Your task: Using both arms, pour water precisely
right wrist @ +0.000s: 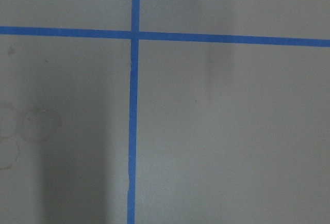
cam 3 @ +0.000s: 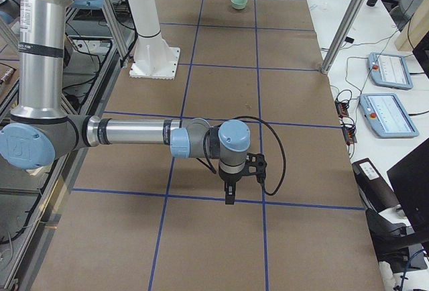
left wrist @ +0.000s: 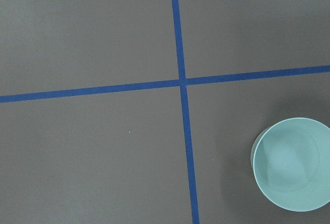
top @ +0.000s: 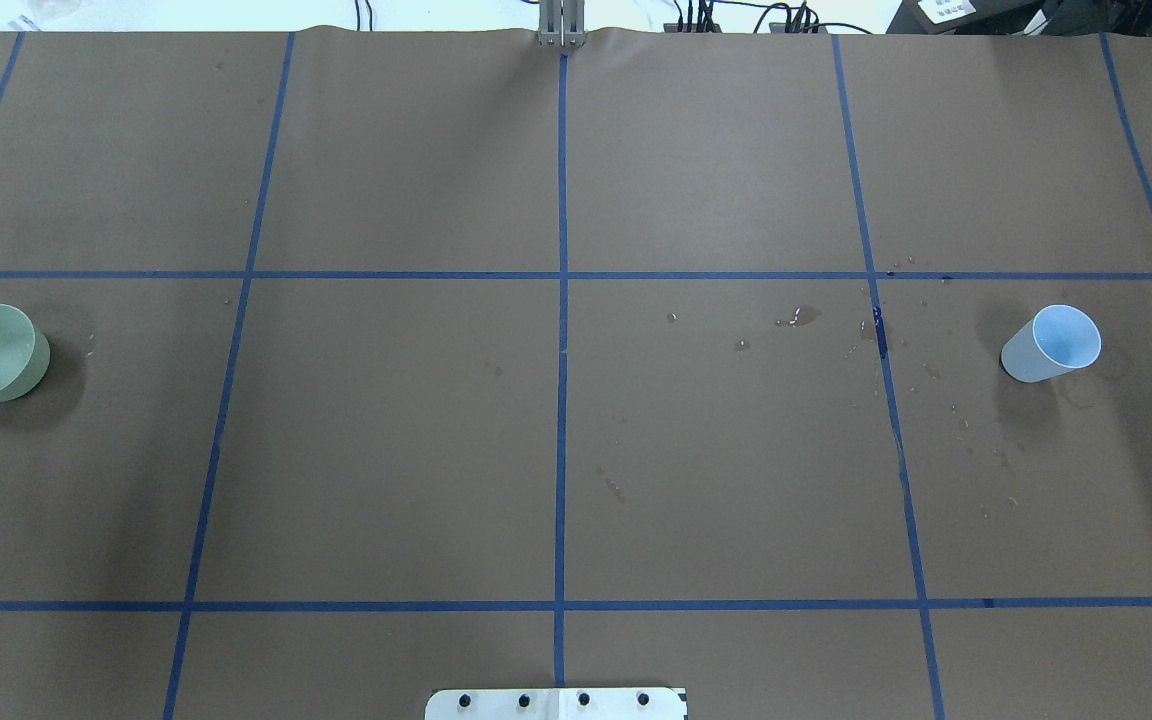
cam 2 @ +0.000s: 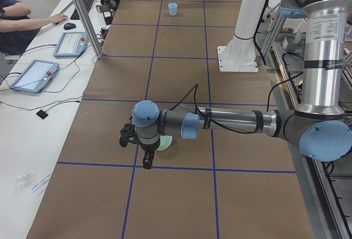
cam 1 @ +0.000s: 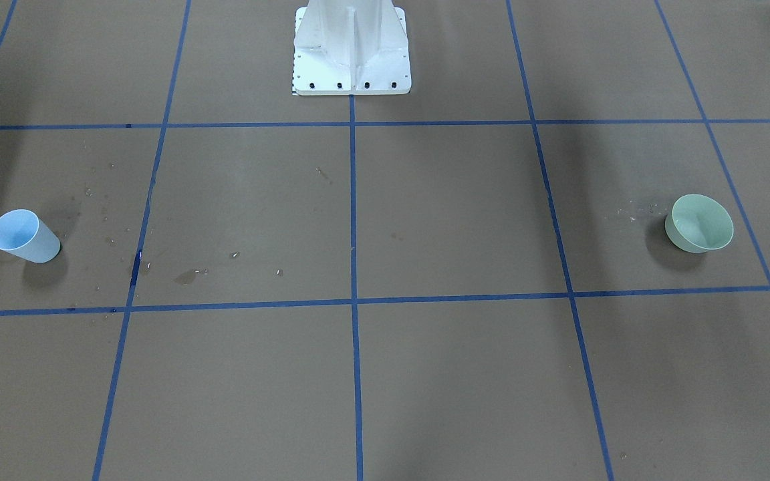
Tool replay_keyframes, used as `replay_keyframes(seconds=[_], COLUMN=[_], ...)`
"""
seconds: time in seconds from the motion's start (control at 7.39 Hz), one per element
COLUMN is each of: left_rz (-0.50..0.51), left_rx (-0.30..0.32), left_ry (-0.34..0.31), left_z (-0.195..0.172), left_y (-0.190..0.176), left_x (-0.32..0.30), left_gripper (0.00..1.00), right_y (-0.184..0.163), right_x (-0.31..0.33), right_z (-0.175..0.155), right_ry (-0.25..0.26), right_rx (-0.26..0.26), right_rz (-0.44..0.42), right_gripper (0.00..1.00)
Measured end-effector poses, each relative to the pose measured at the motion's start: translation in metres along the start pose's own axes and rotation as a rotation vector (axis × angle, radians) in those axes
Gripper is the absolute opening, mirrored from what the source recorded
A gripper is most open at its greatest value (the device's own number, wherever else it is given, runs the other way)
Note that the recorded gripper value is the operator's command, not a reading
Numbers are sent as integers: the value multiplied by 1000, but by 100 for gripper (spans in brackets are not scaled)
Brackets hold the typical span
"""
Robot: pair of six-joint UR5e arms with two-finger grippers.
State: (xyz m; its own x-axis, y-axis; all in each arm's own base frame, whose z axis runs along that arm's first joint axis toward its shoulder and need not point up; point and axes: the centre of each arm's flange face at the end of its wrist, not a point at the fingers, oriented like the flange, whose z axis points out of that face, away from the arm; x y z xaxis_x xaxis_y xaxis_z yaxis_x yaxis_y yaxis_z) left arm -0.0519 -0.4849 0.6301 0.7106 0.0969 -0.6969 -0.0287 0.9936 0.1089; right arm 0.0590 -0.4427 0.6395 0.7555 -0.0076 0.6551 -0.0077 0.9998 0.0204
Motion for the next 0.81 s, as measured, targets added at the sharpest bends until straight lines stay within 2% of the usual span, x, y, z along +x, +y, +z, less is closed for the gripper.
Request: replay_keyframes(seconds=[0.81], left_rz=[0], left_rx=[-2], left_ry=[-1], left_z=[1], left_y=[1], left_x=[-1], left_gripper=[100], right_y=[0], right_x=[-13], right_z=[-13], right_ry=[-17], right_rx=[25], right_rz=[-8], right_gripper=[99])
